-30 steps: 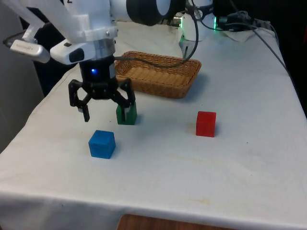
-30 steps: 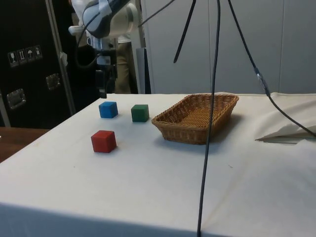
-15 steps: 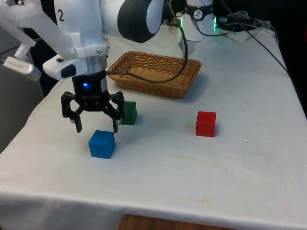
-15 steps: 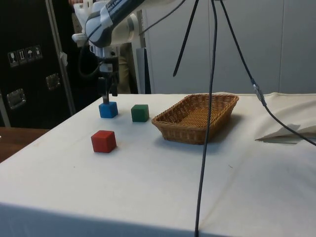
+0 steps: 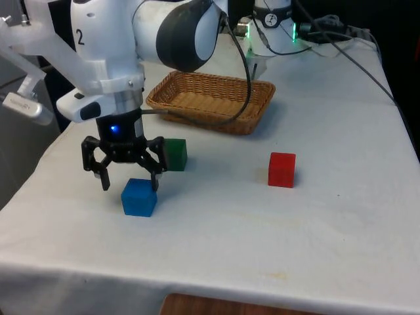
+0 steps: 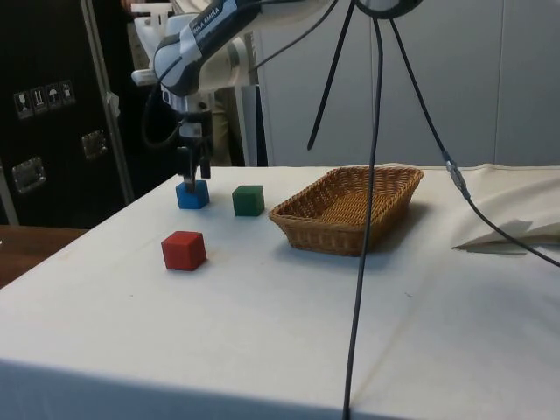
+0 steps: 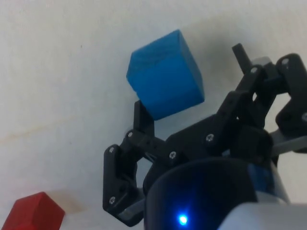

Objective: Pick up the blue cube and place it into the basket.

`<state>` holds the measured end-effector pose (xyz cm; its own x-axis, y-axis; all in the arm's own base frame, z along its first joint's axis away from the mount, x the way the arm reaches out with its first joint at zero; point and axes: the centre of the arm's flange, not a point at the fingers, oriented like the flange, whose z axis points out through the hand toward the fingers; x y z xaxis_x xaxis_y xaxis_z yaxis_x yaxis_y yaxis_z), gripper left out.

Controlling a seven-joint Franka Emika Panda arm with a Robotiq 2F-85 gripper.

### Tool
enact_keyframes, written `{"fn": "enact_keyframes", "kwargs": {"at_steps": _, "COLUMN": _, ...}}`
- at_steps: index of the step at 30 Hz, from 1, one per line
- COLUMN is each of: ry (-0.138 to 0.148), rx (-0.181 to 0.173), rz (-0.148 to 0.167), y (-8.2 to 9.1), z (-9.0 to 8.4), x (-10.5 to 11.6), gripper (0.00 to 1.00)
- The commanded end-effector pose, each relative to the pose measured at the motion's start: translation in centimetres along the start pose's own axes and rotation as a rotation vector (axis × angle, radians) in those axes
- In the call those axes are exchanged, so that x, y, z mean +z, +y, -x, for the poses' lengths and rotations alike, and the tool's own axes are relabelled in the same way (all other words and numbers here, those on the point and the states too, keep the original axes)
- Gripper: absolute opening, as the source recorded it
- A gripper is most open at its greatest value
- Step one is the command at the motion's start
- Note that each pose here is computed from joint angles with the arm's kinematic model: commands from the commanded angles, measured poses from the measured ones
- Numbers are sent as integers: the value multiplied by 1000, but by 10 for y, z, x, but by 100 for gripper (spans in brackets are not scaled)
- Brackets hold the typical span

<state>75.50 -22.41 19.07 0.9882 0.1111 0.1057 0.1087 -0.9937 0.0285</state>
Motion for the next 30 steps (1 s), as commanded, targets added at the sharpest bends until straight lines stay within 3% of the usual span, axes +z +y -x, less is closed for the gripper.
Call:
{"fn": "enact_keyframes", "kwargs": {"at_steps": 1, "ry": -2, "rx": 0, "rz": -15, "y": -3, "z": -5, "x": 3, "gripper": 100}}
{"fn": "enact_keyframes", "kwargs": {"at_steps": 3, "ry": 2, "rx": 2, "rz": -5, "y": 0, "z": 0, "x": 2, "gripper": 100}}
{"fn": "enact_keyframes", "kwargs": {"at_steps": 7, "ry": 3, "rx": 4, "rz": -25, "y": -3, "z": -4, "x": 8, "gripper": 100}}
{"fn": "enact_keyframes", "kwargs": {"at_steps": 24, "ry": 16, "rx": 2, "rz": -28, "y": -3, "z": -5, "x": 12, "gripper": 98}}
{"fn": "enact_keyframes", "kwargs": {"at_steps": 28, "ry": 16, "rx": 1, "rz": -27, "y": -3, "z": -5, "x": 12, "gripper": 58}}
{"fn": "enact_keyframes", "kwargs": {"at_steps": 29, "ry": 15, "rx": 2, "rz": -27, "y": -3, "z": -5, "x": 12, "gripper": 34}}
{"fn": "enact_keyframes", "kwargs": {"at_steps": 30, "ry": 16, "rx": 2, "rz": -27, "y": -3, "z": -5, "x": 12, "gripper": 19}}
